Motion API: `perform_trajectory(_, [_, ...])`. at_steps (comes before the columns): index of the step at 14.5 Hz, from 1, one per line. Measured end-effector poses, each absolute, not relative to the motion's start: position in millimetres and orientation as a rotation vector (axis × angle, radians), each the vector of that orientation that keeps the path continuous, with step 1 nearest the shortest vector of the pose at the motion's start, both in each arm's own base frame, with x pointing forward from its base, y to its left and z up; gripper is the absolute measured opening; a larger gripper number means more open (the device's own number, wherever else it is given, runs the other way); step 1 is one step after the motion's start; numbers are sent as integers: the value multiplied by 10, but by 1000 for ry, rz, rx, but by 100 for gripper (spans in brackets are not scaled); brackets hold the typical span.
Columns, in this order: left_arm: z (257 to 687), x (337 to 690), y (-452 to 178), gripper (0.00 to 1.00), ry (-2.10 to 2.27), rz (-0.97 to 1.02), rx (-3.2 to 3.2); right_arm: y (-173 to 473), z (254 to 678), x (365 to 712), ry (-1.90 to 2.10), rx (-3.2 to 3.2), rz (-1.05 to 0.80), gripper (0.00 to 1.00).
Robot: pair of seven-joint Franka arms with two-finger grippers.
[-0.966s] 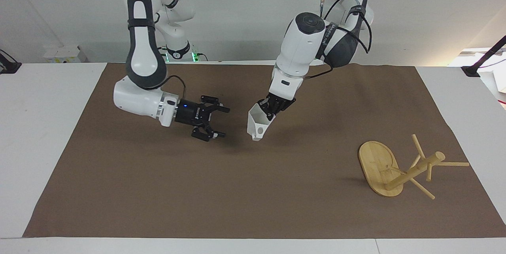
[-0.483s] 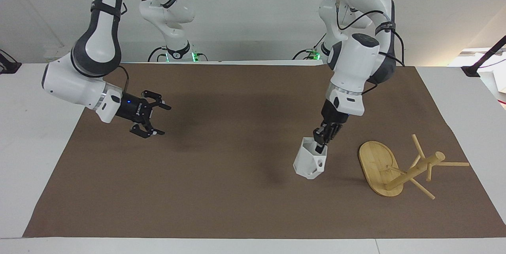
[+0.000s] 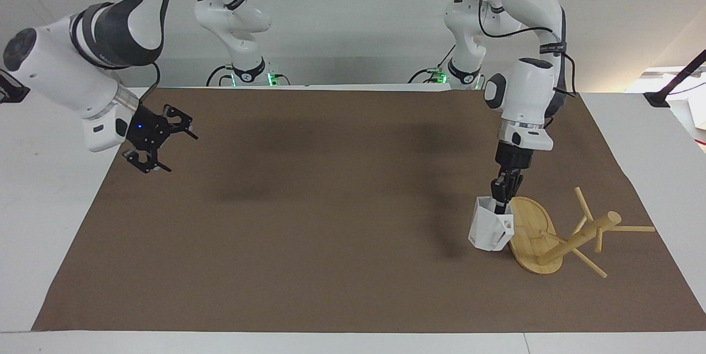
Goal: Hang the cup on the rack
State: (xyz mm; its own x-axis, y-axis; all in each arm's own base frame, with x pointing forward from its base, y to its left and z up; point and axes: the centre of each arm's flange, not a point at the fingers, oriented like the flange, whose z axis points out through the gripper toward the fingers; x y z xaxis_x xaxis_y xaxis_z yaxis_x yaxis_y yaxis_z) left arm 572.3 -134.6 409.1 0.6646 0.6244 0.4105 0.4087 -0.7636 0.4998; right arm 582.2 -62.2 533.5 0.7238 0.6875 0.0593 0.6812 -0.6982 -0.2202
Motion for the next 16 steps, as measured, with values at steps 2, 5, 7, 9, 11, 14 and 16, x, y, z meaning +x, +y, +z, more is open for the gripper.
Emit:
perform_trajectory(2, [4118, 5755, -1187, 5, 847, 831, 2508, -496, 5620, 5696, -854, -2844, 109, 100])
perform_trajectory(5, [4117, 5788, -1012, 5, 886, 840, 2502, -487, 6037, 5395, -466, -2979, 192, 100])
perform_trajectory(7, [4117, 5802, -929, 5, 905, 844, 2499, -550, 6323, 5279, -277, -3064, 198, 100])
perform_trajectory(9, [4106, 5808, -879, 5, 918, 838, 2502, -586, 6492, 5257, -217, -3140, 191, 100])
perform_trajectory(11, [4074, 5811, -813, 5, 938, 814, 2516, -603, 6511, 5266, -156, -3156, 195, 100])
perform_trajectory(14, [4057, 5830, -693, 8, 967, 790, 2532, -617, 6524, 5262, -105, -3160, 194, 100])
perform_trajectory(16, [4106, 5877, -635, 25, 958, 755, 2568, -555, 6521, 5266, -100, -3162, 198, 100])
